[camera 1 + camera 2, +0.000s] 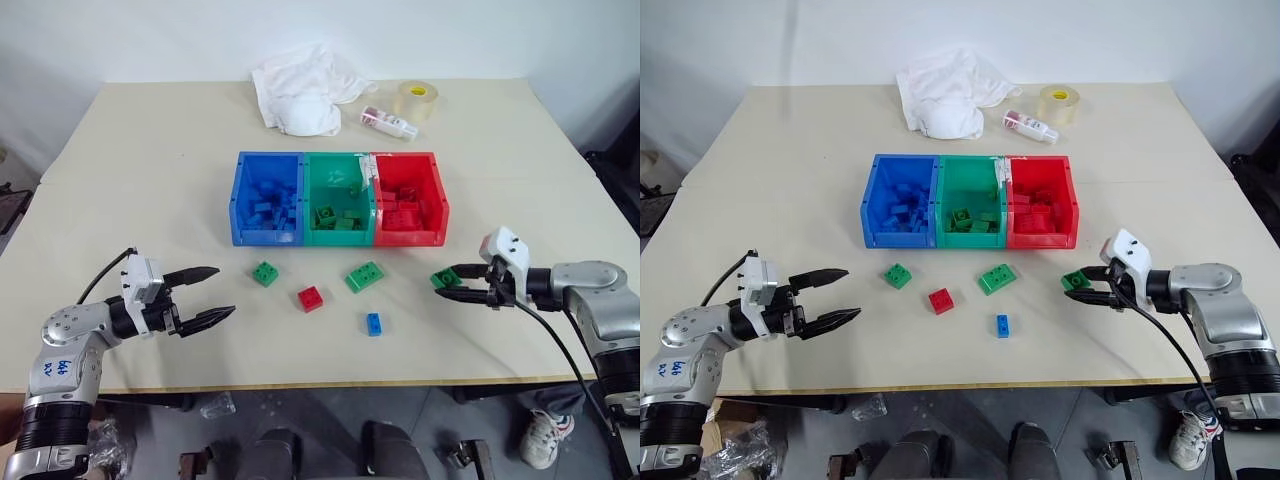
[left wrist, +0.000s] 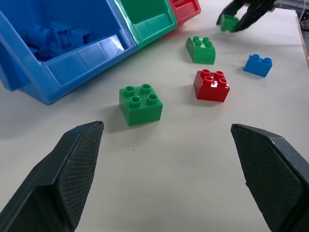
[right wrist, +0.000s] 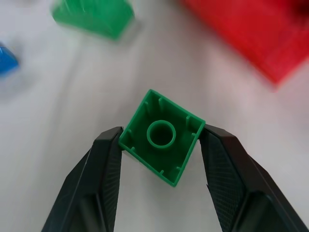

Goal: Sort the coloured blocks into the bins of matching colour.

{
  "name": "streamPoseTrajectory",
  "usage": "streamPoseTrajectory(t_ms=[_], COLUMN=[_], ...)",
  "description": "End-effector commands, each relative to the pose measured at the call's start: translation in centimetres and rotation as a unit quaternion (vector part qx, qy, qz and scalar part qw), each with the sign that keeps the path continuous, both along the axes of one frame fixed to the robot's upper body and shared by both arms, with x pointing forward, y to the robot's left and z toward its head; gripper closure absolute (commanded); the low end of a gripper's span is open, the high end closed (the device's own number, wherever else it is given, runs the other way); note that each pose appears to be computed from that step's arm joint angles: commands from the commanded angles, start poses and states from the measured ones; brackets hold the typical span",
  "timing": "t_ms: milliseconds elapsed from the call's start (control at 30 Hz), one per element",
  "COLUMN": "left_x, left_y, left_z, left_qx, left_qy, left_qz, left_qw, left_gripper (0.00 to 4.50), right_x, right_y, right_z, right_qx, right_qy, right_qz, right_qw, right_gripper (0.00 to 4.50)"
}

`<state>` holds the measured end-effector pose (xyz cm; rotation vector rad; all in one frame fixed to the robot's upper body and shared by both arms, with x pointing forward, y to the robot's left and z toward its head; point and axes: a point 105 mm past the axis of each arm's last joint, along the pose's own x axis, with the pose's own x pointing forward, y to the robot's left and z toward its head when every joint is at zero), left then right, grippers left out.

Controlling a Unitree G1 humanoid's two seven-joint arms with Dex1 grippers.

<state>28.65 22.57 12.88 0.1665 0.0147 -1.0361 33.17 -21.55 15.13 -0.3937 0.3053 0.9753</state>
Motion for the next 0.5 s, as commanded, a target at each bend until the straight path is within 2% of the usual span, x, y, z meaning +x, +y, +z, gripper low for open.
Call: streamPoseTrajectory(t_ms=[33, 100, 167, 333, 433, 500], left_x=[0.1, 0.1, 0.1, 0.3, 0.4, 0.4], left_y=[0.3, 0.2, 0.1, -0.1, -0.4, -0.6], left_z=[1.1, 1.1, 1.1, 1.2, 1.2, 1.3], left_qx=[-0.006, -0.005, -0.006, -0.003, -0.002, -0.002], left_qy=[-0.027, -0.028, -0.029, -0.033, -0.037, -0.039], left_qz=[0.008, 0.007, 0.007, 0.003, -0.002, -0.005], left_qw=[1.000, 1.000, 1.000, 0.999, 0.999, 0.999], left_gripper=[0.00, 0.00, 0.00, 0.00, 0.00, 0.00], right_x=[0.9, 2.2, 3.3, 6.3, 8.0, 8.8], right_y=[3.0, 5.1, 6.8, 11.5, 13.5, 14.4], right_z=[5.3, 7.4, 8.3, 9.7, 9.4, 8.9], right_qx=[0.034, 0.062, 0.072, 0.100, 0.107, 0.104], right_qy=[-0.080, -0.120, -0.136, -0.158, -0.162, -0.156], right_qz=[0.021, 0.031, 0.040, 0.068, 0.066, 0.061], right_qw=[0.996, 0.990, 0.987, 0.980, 0.979, 0.980], right_gripper=[2.45, 2.45, 2.45, 2.45, 2.45, 1.73])
